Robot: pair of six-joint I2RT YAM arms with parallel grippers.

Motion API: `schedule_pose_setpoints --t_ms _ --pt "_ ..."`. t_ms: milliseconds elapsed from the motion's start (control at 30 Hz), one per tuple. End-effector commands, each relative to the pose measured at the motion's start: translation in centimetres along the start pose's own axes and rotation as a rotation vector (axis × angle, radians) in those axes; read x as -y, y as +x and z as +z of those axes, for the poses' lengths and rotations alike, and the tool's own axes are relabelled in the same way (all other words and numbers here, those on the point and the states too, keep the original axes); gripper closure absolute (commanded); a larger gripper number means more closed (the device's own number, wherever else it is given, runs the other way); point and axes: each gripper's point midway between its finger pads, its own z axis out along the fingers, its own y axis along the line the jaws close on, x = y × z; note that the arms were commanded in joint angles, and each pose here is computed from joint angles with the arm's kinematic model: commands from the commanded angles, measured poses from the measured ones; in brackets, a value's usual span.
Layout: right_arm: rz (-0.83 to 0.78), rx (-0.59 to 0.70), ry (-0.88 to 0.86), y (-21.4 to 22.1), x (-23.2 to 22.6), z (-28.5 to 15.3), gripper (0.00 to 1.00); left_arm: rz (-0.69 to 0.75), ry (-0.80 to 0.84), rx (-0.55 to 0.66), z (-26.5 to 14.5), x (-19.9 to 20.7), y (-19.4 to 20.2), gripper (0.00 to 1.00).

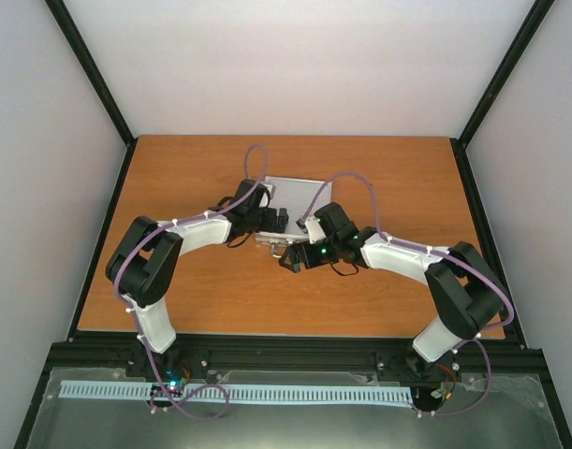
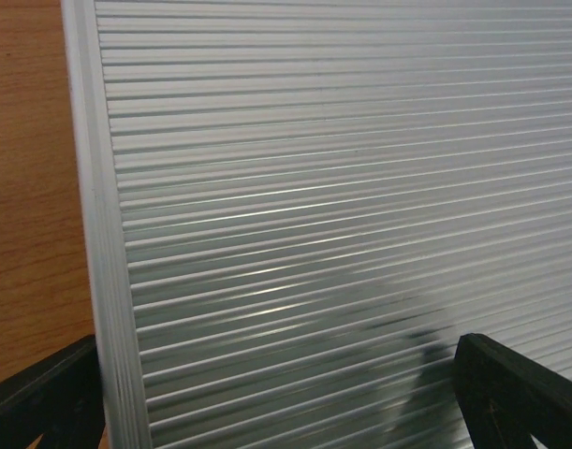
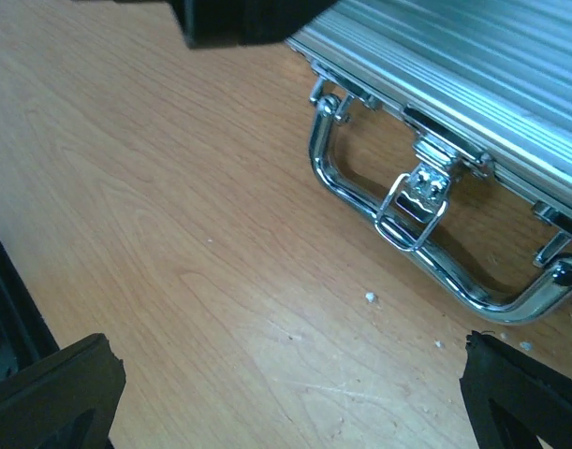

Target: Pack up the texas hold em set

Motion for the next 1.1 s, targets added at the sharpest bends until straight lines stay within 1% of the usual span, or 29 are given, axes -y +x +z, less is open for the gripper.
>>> schedule_pose_setpoints --t_ms 0,300,533,667,800,1067 --pt "-0.012 -0.041 0.059 0.5 1.5 0.8 0.0 0.048 -0.094 -0.283 1.9 -2.3 8.8 0.0" --pt "-0.017 -0.032 0.046 -1.0 1.6 2.6 0.0 0.05 -0.098 -0.285 1.9 -2.5 9.2 0.0" --pt "-0.039 -0.025 0.026 -1.2 0.4 2.4 0.0 0.05 -0.106 -0.286 2.1 -2.8 9.5 0.0" --pt "-0.041 -0.033 0.056 -1.0 1.2 3.0 0.0 0.04 -0.097 -0.283 2.2 -2.6 9.4 0.0" --pt "-0.036 -0.037 0.038 -1.0 1.5 4.2 0.0 0.031 -0.078 -0.276 2.1 -2.2 9.2 0.0" --pt "-0.05 0.003 0.07 -2.2 2.3 5.3 0.0 0.035 -0.077 -0.282 2.2 -2.2 9.3 0.0"
